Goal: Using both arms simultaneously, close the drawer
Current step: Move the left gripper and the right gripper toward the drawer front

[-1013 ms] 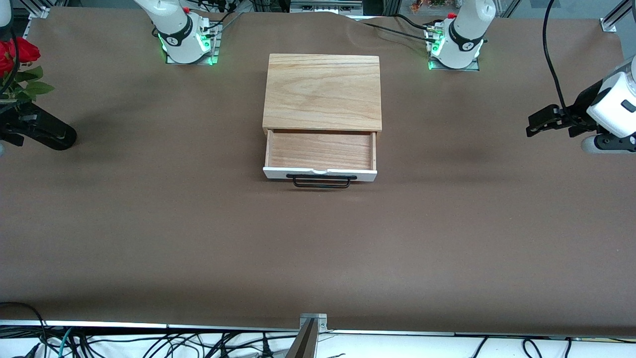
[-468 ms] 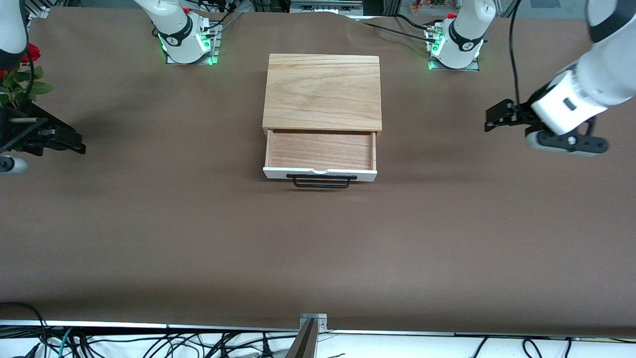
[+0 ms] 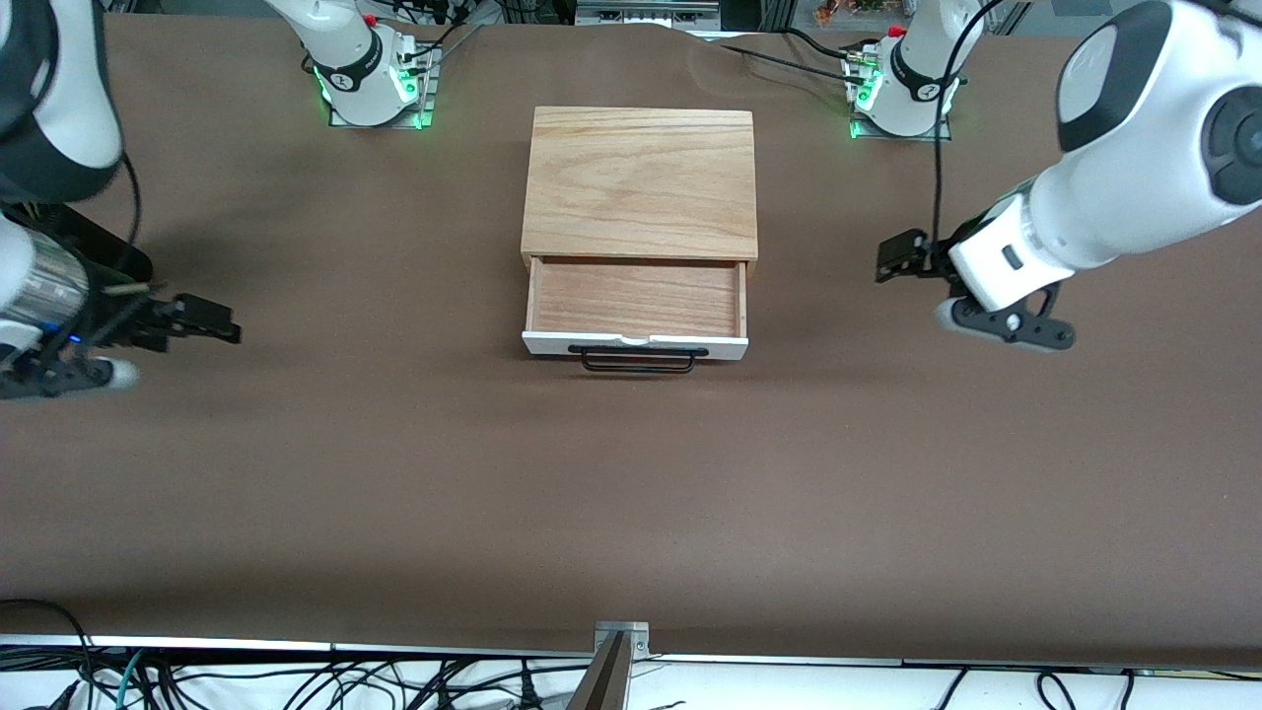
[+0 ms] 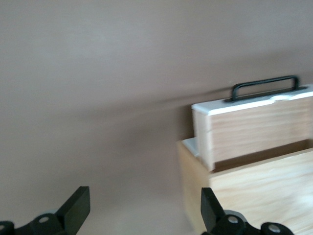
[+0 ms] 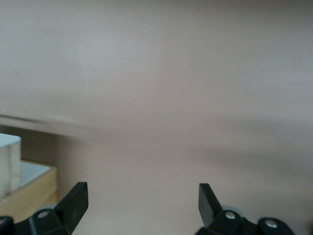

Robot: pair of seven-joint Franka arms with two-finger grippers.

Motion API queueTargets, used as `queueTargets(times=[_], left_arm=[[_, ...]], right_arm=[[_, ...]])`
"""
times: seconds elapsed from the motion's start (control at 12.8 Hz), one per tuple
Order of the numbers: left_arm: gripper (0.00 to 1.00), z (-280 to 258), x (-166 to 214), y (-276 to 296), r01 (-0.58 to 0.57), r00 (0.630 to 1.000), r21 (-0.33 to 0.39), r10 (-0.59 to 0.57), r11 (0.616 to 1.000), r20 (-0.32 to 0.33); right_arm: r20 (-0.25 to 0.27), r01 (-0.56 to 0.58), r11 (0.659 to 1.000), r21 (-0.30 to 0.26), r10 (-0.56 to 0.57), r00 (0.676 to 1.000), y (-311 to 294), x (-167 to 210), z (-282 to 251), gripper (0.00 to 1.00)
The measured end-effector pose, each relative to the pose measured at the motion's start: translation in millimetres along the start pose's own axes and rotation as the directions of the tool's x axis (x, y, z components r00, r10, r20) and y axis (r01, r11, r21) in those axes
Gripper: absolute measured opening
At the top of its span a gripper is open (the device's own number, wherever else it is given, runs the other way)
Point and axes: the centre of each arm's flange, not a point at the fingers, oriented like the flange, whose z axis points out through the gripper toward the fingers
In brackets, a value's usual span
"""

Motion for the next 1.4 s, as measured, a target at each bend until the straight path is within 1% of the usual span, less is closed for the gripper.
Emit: queueTargets(times=[0.08,0.16,0.39,0.55,0.62,0.78,0.86,1.09,1.17,1.25,1.4], left_arm=[[1.0,18,15,1,0.013,1.0,-0.051,-0.013,0.999,-0.002],[1.0,38,29,-1,0.03,1.0,-0.091,-0.03,0.995,-0.003],[1.0,91,66,-12,0.082,0.996,-0.164,-0.086,0.983,-0.02],[1.0,126,85,-12,0.113,0.992,-0.219,-0.124,0.969,-0.034],[1.0,144,91,-5,0.114,0.991,-0.229,-0.127,0.967,-0.043],[1.0,174,98,23,0.095,0.991,-0.227,-0.114,0.969,-0.071],[1.0,189,98,35,0.088,0.992,-0.22,-0.105,0.971,-0.065],[1.0,221,93,54,0.073,0.997,-0.216,-0.078,0.974,-0.016],[1.0,228,91,56,0.072,0.997,-0.216,-0.073,0.974,0.003],[1.0,235,88,60,0.072,0.997,-0.217,-0.068,0.974,0.025],[1.0,244,81,68,0.077,0.996,-0.219,-0.065,0.973,0.061]], right_arm=[[-0.008,0.019,1.0,0.022,-0.019,1.0,-17,11,20,1.0],[-0.018,0.045,0.999,0.03,-0.045,0.999,-37,21,39,1.0],[-0.044,0.137,0.99,0.031,-0.135,0.99,-107,41,100,1.0],[-0.071,0.186,0.982,0.027,-0.184,0.98,-149,48,139,1.0],[-0.081,0.192,0.981,0.031,-0.189,0.979,-167,50,156,1.0],[-0.08,0.155,0.987,0.047,-0.151,0.985,-194,48,176,1.0],[-0.078,0.144,0.988,0.051,-0.14,0.987,-205,47,182,1.0],[-0.08,0.147,0.987,0.062,-0.142,0.987,-238,47,197,1.0],[-0.085,0.13,0.989,0.078,-0.123,0.989,-248,47,202,1.0],[-0.087,0.107,0.989,0.106,-0.098,0.991,-260,46,207,1.0],[-0.067,0.067,0.986,0.156,-0.057,0.996,-284,39,218,1.0]])
